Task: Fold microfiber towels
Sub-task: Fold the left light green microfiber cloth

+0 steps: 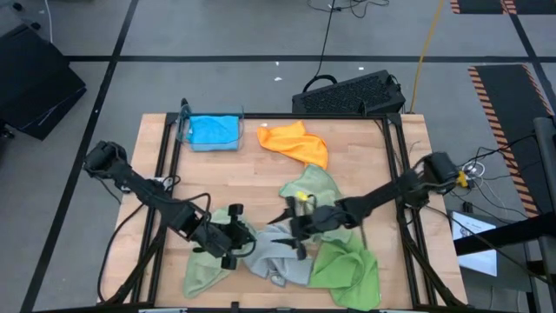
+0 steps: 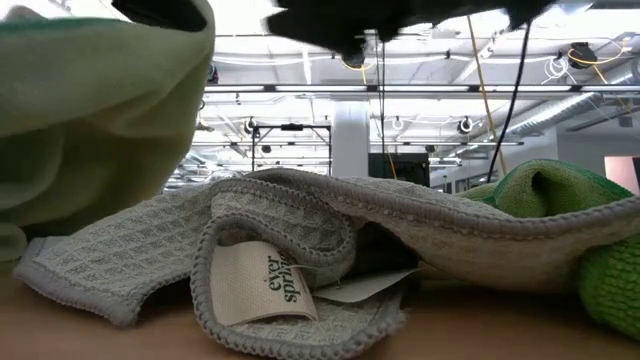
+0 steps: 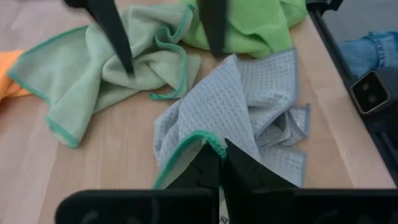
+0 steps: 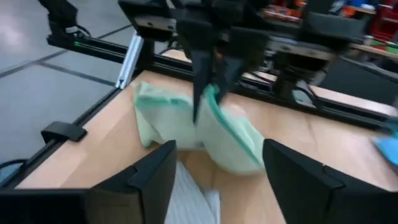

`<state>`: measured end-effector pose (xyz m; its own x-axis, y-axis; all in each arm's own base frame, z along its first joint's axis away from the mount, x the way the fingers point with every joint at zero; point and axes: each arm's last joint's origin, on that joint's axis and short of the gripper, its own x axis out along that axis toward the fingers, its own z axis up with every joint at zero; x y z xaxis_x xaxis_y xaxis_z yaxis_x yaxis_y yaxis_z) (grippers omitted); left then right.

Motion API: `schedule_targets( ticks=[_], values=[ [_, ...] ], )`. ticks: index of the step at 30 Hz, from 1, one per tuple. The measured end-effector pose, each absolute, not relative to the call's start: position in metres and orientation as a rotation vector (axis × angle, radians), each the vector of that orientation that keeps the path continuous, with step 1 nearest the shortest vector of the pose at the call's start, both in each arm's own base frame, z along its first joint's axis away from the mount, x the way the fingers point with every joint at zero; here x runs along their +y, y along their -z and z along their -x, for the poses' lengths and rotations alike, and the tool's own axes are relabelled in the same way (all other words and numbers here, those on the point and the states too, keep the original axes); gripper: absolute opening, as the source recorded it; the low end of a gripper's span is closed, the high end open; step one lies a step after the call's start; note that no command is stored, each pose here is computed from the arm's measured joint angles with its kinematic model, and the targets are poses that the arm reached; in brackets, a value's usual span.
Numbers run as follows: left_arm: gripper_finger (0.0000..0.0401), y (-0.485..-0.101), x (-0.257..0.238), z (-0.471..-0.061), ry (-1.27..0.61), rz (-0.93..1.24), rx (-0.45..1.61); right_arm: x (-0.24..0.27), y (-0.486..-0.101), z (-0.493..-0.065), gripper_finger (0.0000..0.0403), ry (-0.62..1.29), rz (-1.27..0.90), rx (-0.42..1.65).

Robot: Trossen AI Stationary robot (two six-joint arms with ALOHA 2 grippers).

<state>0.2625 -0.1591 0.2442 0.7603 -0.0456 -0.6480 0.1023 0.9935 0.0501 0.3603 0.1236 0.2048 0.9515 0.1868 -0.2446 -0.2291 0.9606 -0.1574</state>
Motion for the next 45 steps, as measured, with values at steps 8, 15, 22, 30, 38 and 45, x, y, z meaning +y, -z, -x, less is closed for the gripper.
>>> schedule_targets(
  ticks=[8,15,22,30,38,45],
  values=[
    [0.0005,-0.246,-0.164,-0.261,0.083,-0.084,0.678,0.122,-0.192,-0.403,0.0252,-0.334,0.245,0.265],
    [0.0018,-0.247,-0.170,-0.258,0.073,-0.099,0.649,0.113,-0.179,-0.412,0.0211,-0.429,0.245,0.283],
    [0.0006,-0.252,-0.172,-0.262,0.100,-0.129,0.588,0.114,-0.181,-0.413,0.0127,-0.475,0.258,0.251],
    [0.0094,-0.253,-0.173,-0.262,0.095,-0.106,0.571,0.111,-0.184,-0.408,0.0009,-0.408,0.288,0.324],
    [0.0186,-0.242,-0.179,-0.246,0.034,-0.008,0.701,0.117,-0.209,-0.374,0.0004,-0.218,0.351,0.555],
    [0.0195,-0.222,-0.191,-0.228,-0.085,-0.086,0.780,0.122,-0.233,-0.342,0.0008,-0.171,0.357,0.534]
  ],
)
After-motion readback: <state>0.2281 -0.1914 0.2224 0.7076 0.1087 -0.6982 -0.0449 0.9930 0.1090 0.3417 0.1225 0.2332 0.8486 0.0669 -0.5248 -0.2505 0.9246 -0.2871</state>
